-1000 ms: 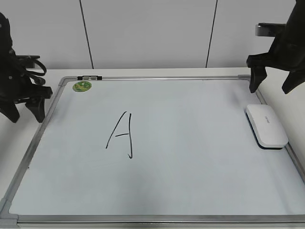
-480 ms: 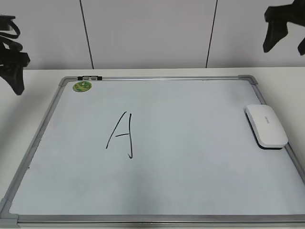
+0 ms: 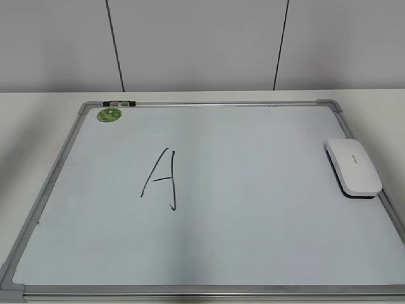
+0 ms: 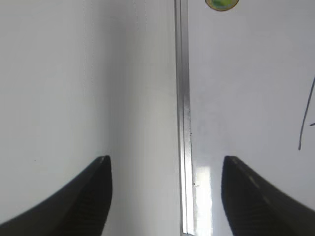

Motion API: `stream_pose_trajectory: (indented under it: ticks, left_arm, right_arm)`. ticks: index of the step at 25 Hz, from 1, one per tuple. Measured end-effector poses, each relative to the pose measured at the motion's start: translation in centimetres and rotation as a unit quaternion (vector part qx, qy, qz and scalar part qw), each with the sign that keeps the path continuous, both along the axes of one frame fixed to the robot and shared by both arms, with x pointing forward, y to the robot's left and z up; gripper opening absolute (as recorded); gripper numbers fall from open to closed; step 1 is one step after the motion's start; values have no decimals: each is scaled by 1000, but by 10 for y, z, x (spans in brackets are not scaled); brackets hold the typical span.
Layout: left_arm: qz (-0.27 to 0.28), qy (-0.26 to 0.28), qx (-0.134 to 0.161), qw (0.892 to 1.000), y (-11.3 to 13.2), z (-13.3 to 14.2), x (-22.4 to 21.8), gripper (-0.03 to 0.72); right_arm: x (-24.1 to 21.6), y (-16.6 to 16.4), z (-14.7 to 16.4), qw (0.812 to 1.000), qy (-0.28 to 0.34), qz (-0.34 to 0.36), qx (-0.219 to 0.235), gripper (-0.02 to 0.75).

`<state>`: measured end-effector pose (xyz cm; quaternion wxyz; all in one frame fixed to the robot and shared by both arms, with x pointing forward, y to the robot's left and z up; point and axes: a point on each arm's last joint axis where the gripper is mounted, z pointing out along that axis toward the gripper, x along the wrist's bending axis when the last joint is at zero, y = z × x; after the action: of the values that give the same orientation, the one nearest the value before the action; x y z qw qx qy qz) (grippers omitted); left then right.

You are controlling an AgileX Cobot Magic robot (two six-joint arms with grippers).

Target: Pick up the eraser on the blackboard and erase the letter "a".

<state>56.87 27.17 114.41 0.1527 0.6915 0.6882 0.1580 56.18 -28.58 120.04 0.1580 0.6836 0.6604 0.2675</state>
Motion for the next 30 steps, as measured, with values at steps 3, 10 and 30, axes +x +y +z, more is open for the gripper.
stream_pose_trajectory:
  ticks: [3, 10, 30]
  left_arm:
    - [-13, -21, 5, 1000, -4, 16, -28, 498]
    - [-9, -31, 22, 999, 4, 18, -99, 496]
    - [8, -98, -5, 995, 28, -51, -265, 494]
  right_arm:
    - [-27, 0, 6, 1000, -6, 0, 1, 521]
    - [-103, -1, 9, 1000, -22, 0, -3, 521]
    - [-263, 6, -92, 999, -23, 13, 35, 519]
